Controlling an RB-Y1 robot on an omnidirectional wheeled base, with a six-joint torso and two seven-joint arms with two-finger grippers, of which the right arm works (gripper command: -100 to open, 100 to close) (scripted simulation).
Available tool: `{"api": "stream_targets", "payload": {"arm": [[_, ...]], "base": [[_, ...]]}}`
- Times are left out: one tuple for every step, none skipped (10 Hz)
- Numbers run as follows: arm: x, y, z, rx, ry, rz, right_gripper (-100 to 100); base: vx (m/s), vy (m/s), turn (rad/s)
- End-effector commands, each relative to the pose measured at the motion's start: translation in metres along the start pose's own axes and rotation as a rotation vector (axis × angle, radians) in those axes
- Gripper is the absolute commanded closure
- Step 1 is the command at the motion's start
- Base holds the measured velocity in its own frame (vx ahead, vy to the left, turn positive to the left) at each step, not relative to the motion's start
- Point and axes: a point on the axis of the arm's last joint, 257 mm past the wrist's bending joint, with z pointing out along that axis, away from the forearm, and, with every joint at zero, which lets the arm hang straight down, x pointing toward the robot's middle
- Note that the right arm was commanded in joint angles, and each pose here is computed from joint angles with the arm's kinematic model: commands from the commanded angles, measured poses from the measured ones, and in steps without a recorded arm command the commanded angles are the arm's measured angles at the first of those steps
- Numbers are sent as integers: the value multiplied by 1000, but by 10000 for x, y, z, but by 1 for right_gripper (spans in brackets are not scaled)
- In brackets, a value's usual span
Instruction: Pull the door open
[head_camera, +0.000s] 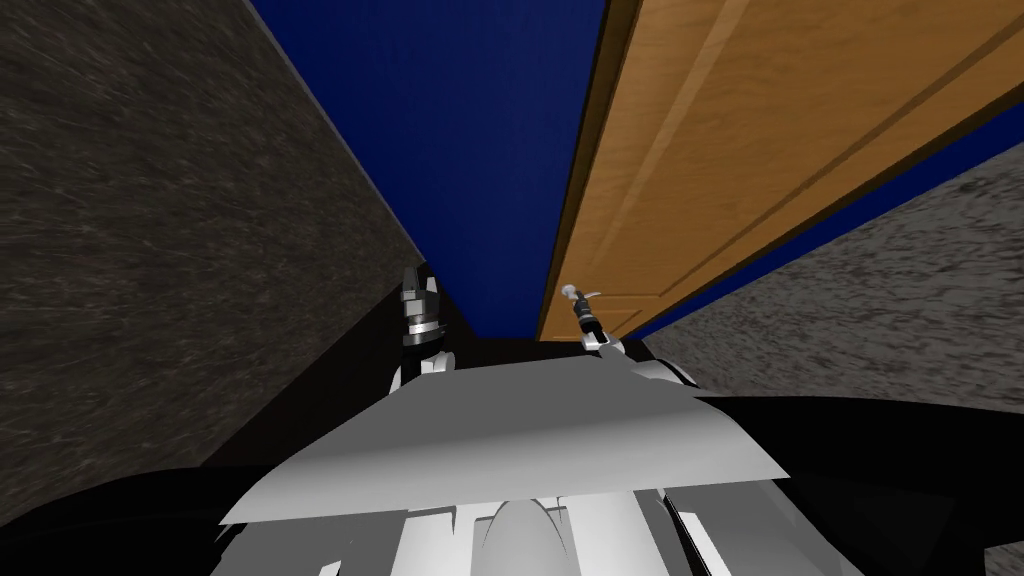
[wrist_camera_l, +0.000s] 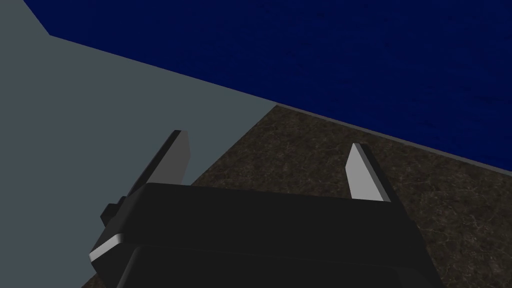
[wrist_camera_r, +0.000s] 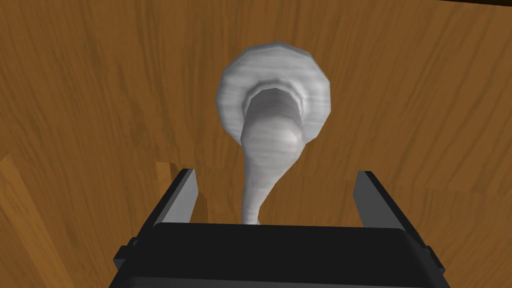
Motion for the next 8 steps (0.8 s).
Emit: {"api": "stream_targets", "payload": {"arm": [[-111, -27, -94, 0, -9, 1, -100], [-285, -33, -160, 0, -26, 0, -100], [-205, -19, -100, 1, -18, -1, -100], [-205, -19, -100, 1, -18, -1, 100], [-205, -19, -100, 1, -18, -1, 100], [-205, -19, -100, 1, -18, -1, 100], [-205, -19, -100, 1, -18, -1, 100], [-205, -19, -100, 1, -18, -1, 100]], "base": [[127, 31, 60], [129, 22, 97], [70, 6, 22], [-13, -1, -19], [-29, -2, -5], [-19, -5, 7], [-10, -2, 4], [0, 0, 0]]}}
